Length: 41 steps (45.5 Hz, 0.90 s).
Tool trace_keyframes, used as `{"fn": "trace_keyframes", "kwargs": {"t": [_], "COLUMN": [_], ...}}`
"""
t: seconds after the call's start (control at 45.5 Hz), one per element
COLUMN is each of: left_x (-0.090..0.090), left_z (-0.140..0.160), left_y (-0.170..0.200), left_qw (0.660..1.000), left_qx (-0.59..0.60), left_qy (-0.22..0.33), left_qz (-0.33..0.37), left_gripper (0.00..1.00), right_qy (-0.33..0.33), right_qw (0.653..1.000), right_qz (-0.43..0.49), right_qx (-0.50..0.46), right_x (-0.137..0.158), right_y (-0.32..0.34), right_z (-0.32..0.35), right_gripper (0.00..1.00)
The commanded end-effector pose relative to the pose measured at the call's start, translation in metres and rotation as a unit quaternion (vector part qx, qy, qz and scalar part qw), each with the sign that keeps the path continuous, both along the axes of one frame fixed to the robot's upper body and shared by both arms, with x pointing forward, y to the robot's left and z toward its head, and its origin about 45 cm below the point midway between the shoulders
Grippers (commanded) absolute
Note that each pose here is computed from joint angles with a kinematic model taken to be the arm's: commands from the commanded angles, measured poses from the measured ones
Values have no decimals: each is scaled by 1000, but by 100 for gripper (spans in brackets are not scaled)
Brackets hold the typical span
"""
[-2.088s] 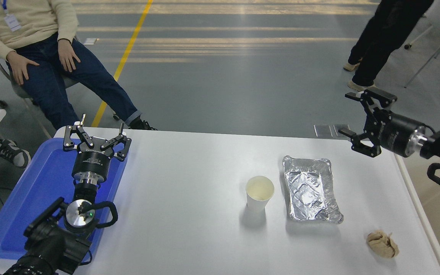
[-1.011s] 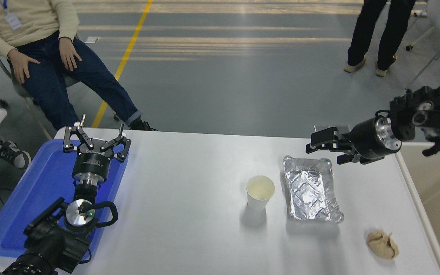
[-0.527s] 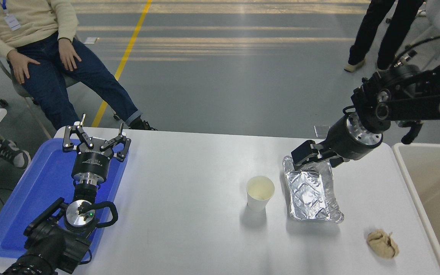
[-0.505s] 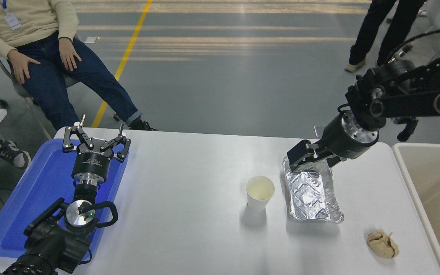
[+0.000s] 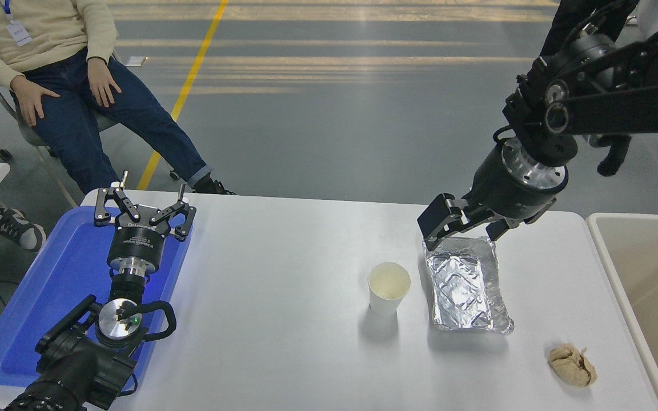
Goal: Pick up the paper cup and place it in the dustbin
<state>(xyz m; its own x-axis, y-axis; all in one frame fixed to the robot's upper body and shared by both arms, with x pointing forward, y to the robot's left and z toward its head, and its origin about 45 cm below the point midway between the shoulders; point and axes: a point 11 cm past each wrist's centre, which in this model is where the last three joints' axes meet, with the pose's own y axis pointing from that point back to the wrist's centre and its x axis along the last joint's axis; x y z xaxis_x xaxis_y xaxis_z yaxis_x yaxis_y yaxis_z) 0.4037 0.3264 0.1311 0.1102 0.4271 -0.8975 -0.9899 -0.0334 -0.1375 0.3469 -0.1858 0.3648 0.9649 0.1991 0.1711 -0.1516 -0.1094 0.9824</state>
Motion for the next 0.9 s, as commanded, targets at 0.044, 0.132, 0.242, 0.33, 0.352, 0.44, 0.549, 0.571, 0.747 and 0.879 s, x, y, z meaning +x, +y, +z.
{"fn": "trace_keyframes", "kwargs": {"t": [0.044,0.132,0.242,0.33,0.352,0.44,0.549,0.571,0.747,0.879], "left_x": [0,0,1,1,1,0,0,0,0,0], "left_z": [0,0,0,0,0,0,0,0,0,0], "left_y": [0,0,-1,-1,-1,0,0,0,-1,-2], "left_qw": [1000,1000,1000,1000,1000,1000,1000,1000,1000,1000], "left_qx": [0,0,-1,-1,-1,-1,-1,-1,-1,-1], "left_qy": [0,0,-1,-1,-1,0,0,0,0,0], "left_qz": [0,-1,-1,-1,-1,1,1,1,0,-1], "left_gripper": [100,100,100,100,100,100,100,100,100,100], "right_qy": [-9,-14,-22,-42,-44,-41,-35,-34,-36,-30], "right_qw": [1000,1000,1000,999,999,999,999,999,997,996], "right_qz": [-24,-22,-13,-4,-2,2,-24,-28,-33,-41], "right_qx": [-3,-6,-16,-19,-20,-12,18,23,58,69], "right_x": [1,4,9,14,14,15,21,24,47,57], "right_y": [6,7,13,23,26,45,50,50,58,54], "right_z": [11,12,7,0,-3,-11,-18,-21,-49,-76], "right_gripper": [100,100,100,100,100,100,100,100,100,100]}}
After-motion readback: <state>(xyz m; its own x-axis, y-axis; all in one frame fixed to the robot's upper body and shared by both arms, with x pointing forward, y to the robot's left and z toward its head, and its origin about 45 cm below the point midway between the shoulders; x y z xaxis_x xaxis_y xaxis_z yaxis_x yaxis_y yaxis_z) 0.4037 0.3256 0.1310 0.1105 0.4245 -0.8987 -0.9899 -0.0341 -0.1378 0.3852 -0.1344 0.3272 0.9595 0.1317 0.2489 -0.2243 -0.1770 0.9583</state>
